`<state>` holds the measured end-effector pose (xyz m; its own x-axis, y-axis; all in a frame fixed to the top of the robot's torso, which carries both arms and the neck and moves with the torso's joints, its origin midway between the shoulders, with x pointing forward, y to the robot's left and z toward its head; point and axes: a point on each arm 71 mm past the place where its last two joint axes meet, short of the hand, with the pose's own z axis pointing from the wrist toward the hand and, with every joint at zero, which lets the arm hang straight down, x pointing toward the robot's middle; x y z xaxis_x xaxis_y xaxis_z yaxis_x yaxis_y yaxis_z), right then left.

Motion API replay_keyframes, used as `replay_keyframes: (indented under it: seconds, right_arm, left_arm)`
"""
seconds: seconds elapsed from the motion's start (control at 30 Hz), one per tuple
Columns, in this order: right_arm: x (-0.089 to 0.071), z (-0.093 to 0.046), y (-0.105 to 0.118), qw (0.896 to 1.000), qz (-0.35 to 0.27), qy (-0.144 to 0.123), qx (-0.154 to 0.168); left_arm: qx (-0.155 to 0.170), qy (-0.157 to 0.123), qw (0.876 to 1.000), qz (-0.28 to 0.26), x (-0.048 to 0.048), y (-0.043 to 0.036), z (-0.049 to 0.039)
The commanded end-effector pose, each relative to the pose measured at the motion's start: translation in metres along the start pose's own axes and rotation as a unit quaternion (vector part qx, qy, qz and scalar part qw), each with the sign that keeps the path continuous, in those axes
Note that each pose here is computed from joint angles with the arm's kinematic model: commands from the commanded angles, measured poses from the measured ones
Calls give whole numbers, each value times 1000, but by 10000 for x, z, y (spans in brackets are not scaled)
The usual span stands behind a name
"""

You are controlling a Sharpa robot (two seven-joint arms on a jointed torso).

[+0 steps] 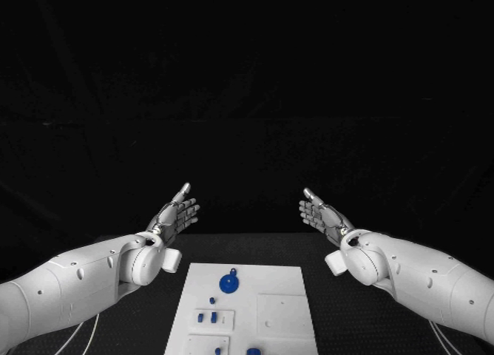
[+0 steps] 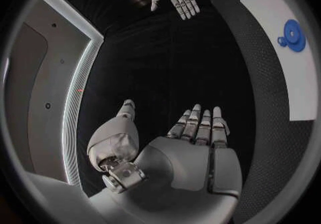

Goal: Assemble the parts on the task board

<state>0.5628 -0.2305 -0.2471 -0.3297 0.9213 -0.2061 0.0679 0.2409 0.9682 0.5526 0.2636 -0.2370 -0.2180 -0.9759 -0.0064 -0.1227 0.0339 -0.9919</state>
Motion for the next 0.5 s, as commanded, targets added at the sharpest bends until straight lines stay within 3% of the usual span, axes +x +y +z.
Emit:
replay_keyframes:
  seconds: [0.03,0.17,0.3,0.5]
  right_arm:
    - [60,-67,57,998,25,-40,-28]
    - [186,-199,100,996,50,-65,-45]
    - [340,-394,150,991,78,-95,-57]
    - [525,-674,208,984,106,-132,-60]
  left_arm:
    - [20,-34,999,5,118,14,-76]
    - [31,-51,998,-2,330,40,-217]
    - [44,-71,996,-9,574,34,-414]
    - [58,-92,994,-13,803,-11,-641]
